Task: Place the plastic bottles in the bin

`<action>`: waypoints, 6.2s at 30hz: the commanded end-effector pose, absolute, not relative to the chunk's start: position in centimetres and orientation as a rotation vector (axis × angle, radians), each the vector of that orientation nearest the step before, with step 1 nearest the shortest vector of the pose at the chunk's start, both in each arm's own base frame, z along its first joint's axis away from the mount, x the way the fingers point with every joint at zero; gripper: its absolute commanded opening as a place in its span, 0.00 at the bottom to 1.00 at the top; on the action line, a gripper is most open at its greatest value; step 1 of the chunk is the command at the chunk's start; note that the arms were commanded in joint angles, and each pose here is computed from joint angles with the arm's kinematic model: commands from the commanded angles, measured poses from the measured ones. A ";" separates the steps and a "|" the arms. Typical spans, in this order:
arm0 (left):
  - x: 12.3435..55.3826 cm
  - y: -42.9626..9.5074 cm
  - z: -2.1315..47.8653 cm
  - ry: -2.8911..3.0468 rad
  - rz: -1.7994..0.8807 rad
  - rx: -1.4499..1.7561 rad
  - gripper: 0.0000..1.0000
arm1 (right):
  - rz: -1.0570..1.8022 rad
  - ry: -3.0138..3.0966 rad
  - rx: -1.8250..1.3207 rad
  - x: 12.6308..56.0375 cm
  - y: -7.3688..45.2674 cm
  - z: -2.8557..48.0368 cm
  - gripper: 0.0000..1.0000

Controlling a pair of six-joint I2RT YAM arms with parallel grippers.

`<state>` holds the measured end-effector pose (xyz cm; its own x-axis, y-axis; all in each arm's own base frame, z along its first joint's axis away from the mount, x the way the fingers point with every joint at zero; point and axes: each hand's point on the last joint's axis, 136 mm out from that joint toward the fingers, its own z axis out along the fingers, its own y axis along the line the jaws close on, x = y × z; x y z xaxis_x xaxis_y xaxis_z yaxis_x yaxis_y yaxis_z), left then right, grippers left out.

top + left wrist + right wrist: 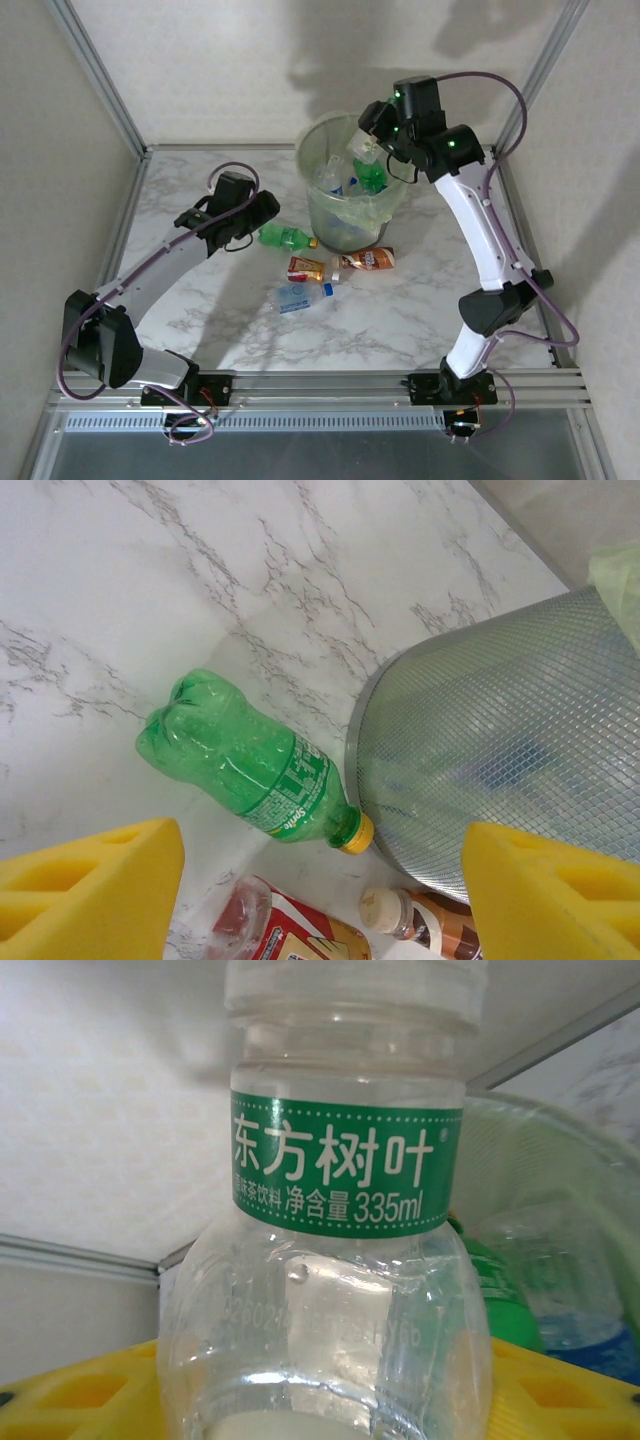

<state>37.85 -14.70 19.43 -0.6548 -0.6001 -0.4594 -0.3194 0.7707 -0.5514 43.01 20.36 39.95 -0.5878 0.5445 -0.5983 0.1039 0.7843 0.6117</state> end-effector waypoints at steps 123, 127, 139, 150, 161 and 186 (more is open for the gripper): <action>40.5 -18.4 40.5 1.850 -1.324 -0.836 0.58 | 1.025 2.096 -0.409 29.8 32.3 41.4 0.86; 40.1 -19.8 41.9 1.832 -1.419 -0.789 0.58 | 1.069 2.093 -0.442 29.2 33.3 41.1 0.75; 38.9 -23.0 44.5 1.849 -1.534 -0.627 0.58 | 1.086 2.080 -0.414 29.2 33.3 41.2 0.60; 38.2 -23.7 43.9 1.888 -1.512 -0.598 0.56 | 1.085 2.062 -0.399 28.7 32.6 42.0 0.42; 38.0 -23.9 44.2 1.884 -1.480 -0.585 0.82 | 1.024 2.059 -0.332 29.1 31.3 42.1 0.27; 36.5 -17.2 40.3 1.958 -0.874 -0.524 0.96 | 0.583 2.436 0.112 38.0 17.5 35.1 0.23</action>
<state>37.19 -18.24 41.24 -0.5191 -0.6856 -0.5103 0.0003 0.5969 -0.8023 38.37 17.73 36.33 -0.7568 0.2456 -0.6058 -0.0559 0.8990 0.4343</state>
